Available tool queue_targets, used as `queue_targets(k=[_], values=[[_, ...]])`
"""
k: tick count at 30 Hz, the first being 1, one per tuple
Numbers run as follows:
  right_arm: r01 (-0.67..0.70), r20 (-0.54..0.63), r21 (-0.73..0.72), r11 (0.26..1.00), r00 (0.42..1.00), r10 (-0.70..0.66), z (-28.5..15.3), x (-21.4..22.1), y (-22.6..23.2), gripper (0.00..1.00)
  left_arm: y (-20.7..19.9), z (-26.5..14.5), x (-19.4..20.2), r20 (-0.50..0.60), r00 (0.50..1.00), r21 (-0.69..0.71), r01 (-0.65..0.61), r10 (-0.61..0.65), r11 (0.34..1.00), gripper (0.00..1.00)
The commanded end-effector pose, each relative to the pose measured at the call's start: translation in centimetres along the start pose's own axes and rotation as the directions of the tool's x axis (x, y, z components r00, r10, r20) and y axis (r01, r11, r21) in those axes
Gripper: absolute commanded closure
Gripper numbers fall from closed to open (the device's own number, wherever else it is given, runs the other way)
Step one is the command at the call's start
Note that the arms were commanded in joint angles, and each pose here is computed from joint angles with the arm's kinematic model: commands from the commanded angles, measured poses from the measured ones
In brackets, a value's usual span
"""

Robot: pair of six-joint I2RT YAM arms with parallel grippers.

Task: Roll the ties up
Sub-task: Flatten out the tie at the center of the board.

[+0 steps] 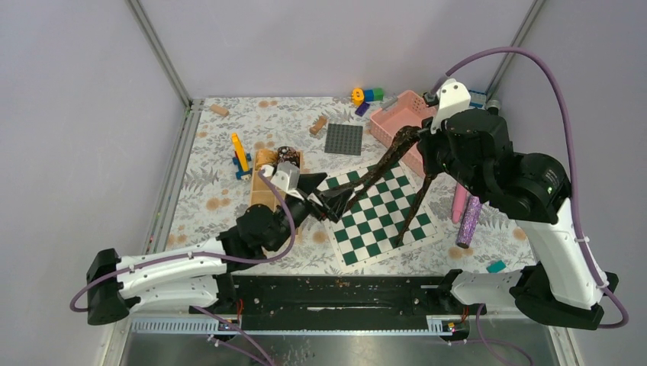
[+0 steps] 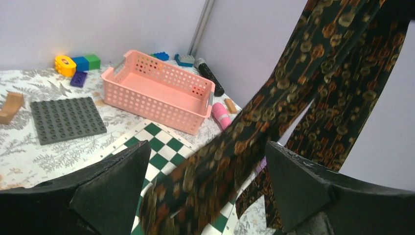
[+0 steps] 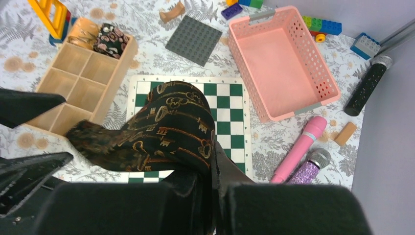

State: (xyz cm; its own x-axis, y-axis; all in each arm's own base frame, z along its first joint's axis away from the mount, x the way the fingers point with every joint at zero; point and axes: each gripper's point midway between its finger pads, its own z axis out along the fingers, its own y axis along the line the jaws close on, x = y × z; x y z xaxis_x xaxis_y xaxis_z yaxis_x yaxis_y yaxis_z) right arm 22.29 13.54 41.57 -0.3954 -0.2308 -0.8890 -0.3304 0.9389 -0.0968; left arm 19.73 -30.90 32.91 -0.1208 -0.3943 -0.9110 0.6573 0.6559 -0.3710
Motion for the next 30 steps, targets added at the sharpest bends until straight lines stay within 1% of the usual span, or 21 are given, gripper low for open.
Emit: queue_targets(k=[1,5,10,15,18,25,30], values=[[-0.082,0.115,-0.018,0.996,0.99,0.084,-1.4,-3.0,-0.2,1.0,-1.1,-0.9,0.8,-0.01,0.999,0.081,0.053,-0.052,0.995,0.08],[-0.081,0.111,-0.047,0.996,0.99,0.086,-1.2,-3.0,0.4,1.0,-1.1,-0.9,1.8,-0.033,0.999,0.094,0.01,-0.007,0.996,0.07],[-0.075,0.101,-0.031,0.997,0.992,0.078,-0.9,-2.7,0.3,1.0,-0.6,0.1,2.8,-0.044,0.999,0.055,-0.026,0.029,0.998,0.06],[-0.067,0.094,0.015,0.998,0.993,0.065,-0.7,-2.6,-0.4,1.0,-1.6,0.8,3.4,-0.025,0.998,0.064,-0.053,0.055,0.997,0.06],[-0.063,0.086,0.019,0.998,0.994,0.061,-0.6,-2.4,-0.4,1.0,-2.2,0.7,3.8,-0.019,0.997,0.066,-0.076,0.078,0.995,0.06],[-0.07,0.066,-0.029,0.997,0.995,0.072,-0.2,-2.2,0.8,1.0,-3.3,0.4,4.7,-0.004,0.997,0.085,-0.076,0.077,0.993,0.06],[-0.074,0.058,-0.052,0.996,0.995,0.077,0.0,-2.3,1.4,1.0,-2.0,1.2,5.1,0.022,0.991,0.007,-0.13,0.13,0.991,0.06]])
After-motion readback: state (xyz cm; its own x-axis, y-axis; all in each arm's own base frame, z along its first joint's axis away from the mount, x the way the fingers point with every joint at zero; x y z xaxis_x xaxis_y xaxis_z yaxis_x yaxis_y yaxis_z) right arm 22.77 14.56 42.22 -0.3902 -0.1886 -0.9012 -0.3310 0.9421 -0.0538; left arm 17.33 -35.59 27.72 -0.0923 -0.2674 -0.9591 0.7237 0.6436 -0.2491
